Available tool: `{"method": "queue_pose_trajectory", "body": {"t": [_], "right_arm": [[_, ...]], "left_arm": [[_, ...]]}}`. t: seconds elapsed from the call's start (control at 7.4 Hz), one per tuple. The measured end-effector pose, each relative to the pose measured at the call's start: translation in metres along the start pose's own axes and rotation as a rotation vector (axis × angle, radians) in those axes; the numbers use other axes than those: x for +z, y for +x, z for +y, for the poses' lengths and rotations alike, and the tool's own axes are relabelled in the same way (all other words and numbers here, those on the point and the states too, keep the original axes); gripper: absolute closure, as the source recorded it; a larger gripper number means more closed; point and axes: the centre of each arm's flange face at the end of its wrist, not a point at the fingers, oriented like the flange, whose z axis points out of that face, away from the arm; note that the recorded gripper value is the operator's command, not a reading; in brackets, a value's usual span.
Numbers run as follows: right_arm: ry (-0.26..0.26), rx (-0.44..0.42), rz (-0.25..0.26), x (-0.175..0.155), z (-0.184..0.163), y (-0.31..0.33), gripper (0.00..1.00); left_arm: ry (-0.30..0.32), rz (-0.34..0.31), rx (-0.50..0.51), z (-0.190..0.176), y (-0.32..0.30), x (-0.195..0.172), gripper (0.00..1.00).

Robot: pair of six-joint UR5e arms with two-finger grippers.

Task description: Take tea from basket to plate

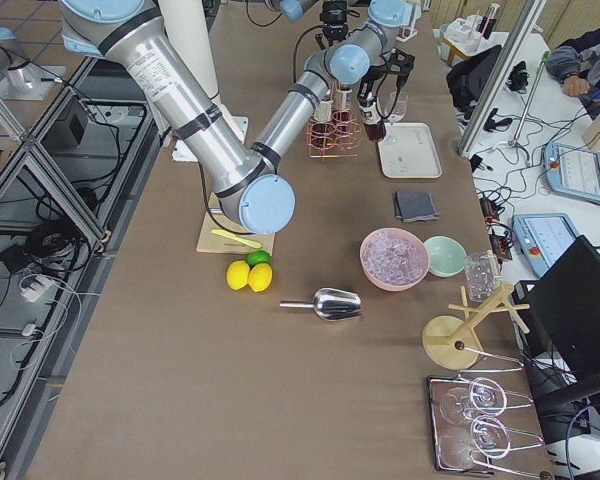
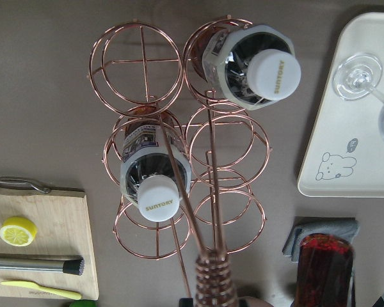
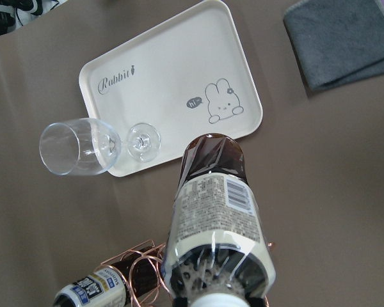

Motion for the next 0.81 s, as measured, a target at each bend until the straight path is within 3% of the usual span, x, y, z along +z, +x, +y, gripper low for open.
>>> {"method": "queue_pose_trajectory", "body": {"t": [0.27, 0.81], "right_arm": [[0.014, -0.081, 0.051, 0.018, -0.038, -0.028, 1.00], [-0.060, -0.185, 0.206, 0.059, -0.109, -0.072, 1.00]], "left_arm": [[-0.010, -0.029, -0.008, -0.003, 0.014, -0.027, 1.00], [-0.009, -0.037, -0.017, -0.047, 0.056, -0.101, 1.00]]}}
